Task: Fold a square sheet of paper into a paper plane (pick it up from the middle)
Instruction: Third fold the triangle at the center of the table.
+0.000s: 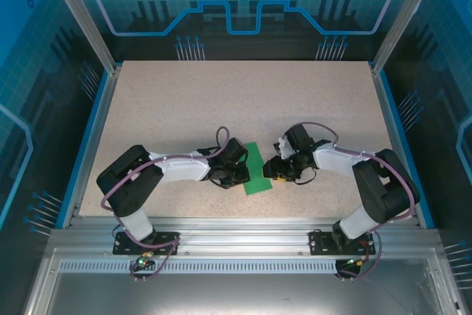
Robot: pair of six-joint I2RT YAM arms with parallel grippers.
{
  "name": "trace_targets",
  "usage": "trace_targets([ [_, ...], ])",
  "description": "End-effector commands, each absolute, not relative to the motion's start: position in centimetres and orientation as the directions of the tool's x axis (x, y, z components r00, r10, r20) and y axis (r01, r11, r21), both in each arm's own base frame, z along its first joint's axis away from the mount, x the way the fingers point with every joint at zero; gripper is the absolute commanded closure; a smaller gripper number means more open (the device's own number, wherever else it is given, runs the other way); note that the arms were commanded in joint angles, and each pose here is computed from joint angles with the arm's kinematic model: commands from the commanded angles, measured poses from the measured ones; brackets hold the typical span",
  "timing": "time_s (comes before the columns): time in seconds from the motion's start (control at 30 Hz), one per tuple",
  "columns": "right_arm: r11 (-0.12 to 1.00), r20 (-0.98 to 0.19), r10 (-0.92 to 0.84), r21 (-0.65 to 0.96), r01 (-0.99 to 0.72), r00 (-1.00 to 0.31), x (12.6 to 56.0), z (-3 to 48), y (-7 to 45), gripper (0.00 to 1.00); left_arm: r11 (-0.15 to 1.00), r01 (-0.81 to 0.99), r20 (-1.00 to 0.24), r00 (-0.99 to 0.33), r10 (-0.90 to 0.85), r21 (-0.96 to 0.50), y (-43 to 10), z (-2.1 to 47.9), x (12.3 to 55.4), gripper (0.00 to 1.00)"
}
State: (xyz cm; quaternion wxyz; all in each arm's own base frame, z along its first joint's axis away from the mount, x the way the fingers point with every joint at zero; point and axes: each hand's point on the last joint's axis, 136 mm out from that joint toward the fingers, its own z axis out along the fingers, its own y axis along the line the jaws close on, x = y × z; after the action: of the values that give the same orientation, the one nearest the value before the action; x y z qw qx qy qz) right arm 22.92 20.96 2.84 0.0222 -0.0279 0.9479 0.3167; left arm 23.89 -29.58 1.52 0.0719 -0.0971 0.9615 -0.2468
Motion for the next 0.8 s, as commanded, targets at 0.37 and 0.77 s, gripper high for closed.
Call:
trace_targets([
  [0.37,0.808,-0.091,-0.076,0.578,-0.115,-0.993,25.5,2.6,22.4,0.50,0.870,-0.110,-0.127,-0.973,-0.194,-0.480,-28.8,2.2,23.6,0.84],
  [0.77,0.772,-0.062,-0.096,0.625,-0.114,-0.993,24.4,2.3,23.2,0.50,0.889,-0.135,-0.108,-0.974,-0.201,-0.438,-27.9,1.0,23.3,0.85],
])
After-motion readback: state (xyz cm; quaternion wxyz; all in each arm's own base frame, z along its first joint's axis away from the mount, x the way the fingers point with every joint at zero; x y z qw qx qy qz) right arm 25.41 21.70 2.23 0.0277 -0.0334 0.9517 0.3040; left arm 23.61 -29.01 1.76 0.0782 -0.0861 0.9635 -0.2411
